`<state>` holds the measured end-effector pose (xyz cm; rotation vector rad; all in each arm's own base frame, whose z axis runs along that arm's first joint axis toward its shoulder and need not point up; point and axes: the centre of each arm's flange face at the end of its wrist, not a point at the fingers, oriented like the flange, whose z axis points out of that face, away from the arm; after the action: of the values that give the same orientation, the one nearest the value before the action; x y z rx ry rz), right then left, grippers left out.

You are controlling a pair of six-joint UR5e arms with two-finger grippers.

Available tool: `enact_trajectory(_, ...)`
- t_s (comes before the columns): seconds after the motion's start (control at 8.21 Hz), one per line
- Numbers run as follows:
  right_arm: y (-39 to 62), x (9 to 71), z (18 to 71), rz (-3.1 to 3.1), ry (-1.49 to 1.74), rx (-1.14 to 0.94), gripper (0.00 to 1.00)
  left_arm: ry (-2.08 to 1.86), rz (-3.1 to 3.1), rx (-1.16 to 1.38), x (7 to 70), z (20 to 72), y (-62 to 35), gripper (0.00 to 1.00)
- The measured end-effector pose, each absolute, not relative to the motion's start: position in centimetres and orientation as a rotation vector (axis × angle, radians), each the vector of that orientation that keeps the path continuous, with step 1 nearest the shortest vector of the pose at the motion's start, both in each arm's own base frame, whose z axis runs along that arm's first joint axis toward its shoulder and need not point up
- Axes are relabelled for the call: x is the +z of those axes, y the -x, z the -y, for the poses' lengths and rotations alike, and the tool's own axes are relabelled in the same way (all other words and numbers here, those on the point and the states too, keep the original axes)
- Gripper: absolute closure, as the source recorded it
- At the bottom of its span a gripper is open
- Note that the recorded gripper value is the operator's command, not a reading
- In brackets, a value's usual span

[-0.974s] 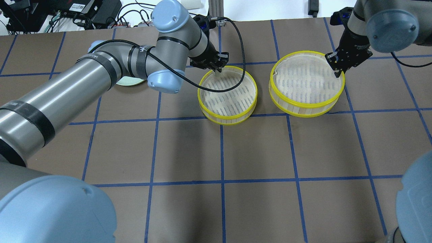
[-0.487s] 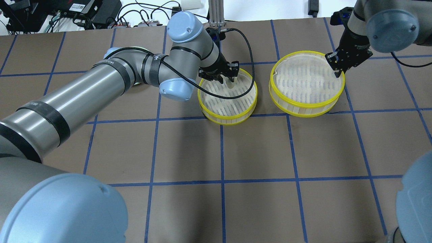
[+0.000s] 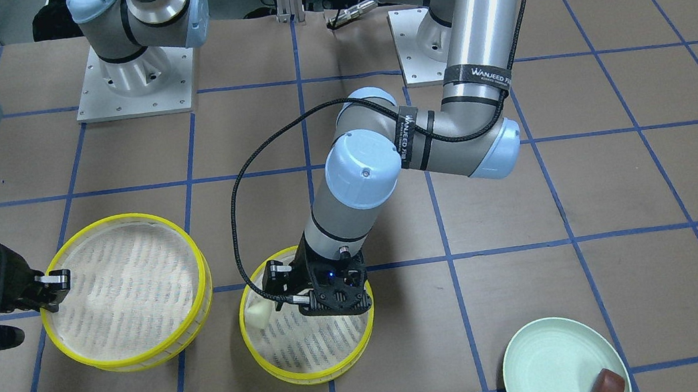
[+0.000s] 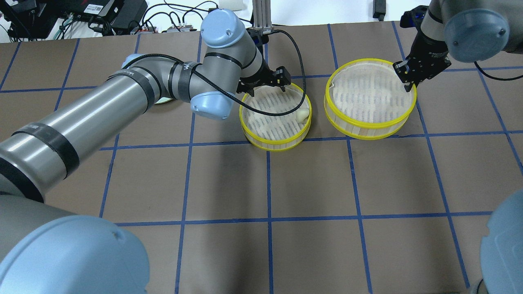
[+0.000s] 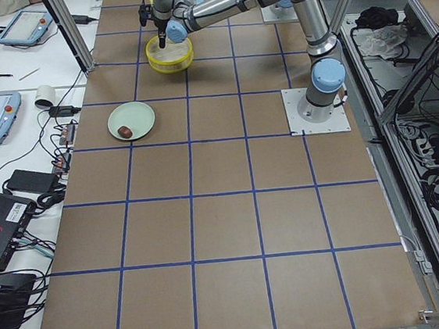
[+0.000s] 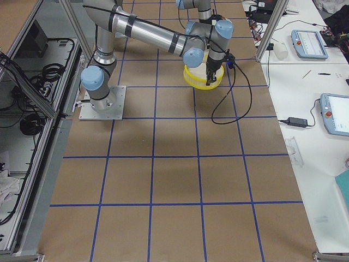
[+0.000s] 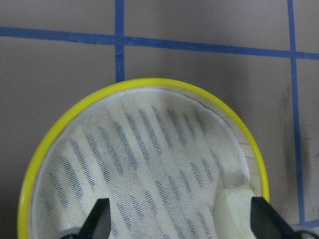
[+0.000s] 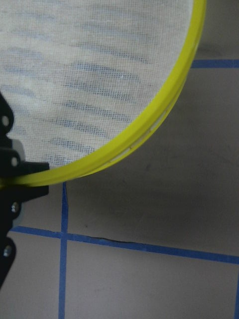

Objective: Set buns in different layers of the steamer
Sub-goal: 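Restack the top tier with right gripper while left gripper returns to plate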

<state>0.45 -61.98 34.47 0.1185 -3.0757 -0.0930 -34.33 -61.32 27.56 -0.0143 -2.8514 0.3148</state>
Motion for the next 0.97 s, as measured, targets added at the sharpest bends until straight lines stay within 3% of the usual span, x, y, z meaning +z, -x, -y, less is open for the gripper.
enact_trajectory(0.97,-17.7,34.1,61.6,3.137,0.172,0.11,1.0,0.623,3.091,0.492,29.7,70.9,0.9,0.0)
